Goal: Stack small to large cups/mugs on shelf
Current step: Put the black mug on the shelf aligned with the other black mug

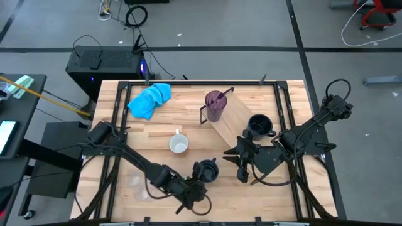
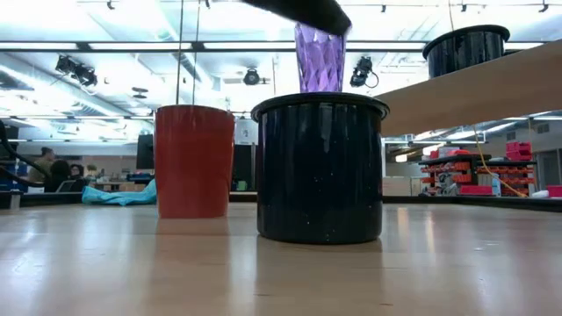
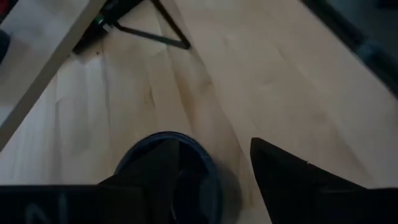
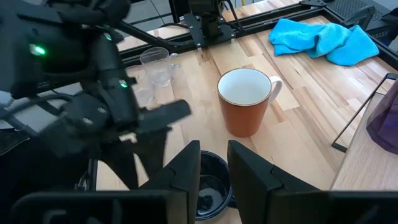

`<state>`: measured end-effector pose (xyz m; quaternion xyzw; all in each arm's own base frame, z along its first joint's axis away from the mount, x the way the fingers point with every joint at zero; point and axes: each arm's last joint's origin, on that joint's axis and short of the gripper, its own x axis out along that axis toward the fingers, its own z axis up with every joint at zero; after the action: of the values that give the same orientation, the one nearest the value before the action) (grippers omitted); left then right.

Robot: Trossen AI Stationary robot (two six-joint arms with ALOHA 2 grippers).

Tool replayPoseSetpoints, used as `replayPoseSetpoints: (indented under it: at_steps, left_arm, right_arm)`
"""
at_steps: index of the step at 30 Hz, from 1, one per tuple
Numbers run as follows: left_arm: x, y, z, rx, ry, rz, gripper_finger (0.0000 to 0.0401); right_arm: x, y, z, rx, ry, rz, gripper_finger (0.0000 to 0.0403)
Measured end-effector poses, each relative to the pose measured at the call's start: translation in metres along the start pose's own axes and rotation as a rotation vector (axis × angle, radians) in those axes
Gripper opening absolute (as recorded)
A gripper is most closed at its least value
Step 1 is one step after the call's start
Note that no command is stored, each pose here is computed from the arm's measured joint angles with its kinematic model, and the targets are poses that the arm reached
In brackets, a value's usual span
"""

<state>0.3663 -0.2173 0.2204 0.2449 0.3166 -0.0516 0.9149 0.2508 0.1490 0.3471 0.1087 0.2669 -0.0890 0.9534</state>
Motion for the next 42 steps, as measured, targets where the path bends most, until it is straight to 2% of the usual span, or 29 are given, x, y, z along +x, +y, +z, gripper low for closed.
replayPoseSetpoints:
  at_steps: [8,11,18,28,32,36,42]
  left_arm:
    - [0.022,0.004,-0.008,-0.102,0.018,-0.042,0.0191]
    - [0.028,0.002,-0.013,-0.092,0.041,-0.042,0.0197]
    - [0.032,0.002,-0.022,0.037,0.113,-0.005,0.0206]
    - [0.019,0.003,-0.034,0.261,0.27,-0.003,0.0175]
    - [0.015,0.007,-0.036,0.321,0.31,0.063,0.0165]
    - [0.009,0.013,-0.035,0.372,0.332,0.124,0.0155]
    - [-0.008,0.02,-0.025,0.353,0.29,0.121,0.0145]
  right_arm:
    - [0.0,0.0,0.0,-0.003,0.003,-0.002,0.0088]
    - [0.0,0.0,-0.001,-0.005,0.005,-0.003,0.0088]
    - [0.0,0.0,-0.001,-0.003,0.006,-0.004,0.0088]
    - [0.0,0.0,-0.001,-0.004,0.006,-0.004,0.0088]
    - [0.0,0.0,-0.001,-0.002,0.006,-0.004,0.0088]
    - [0.0,0.0,-0.001,0.0,0.006,-0.003,0.0088]
    - [0.0,0.0,-0.001,0.001,0.006,-0.004,0.0088]
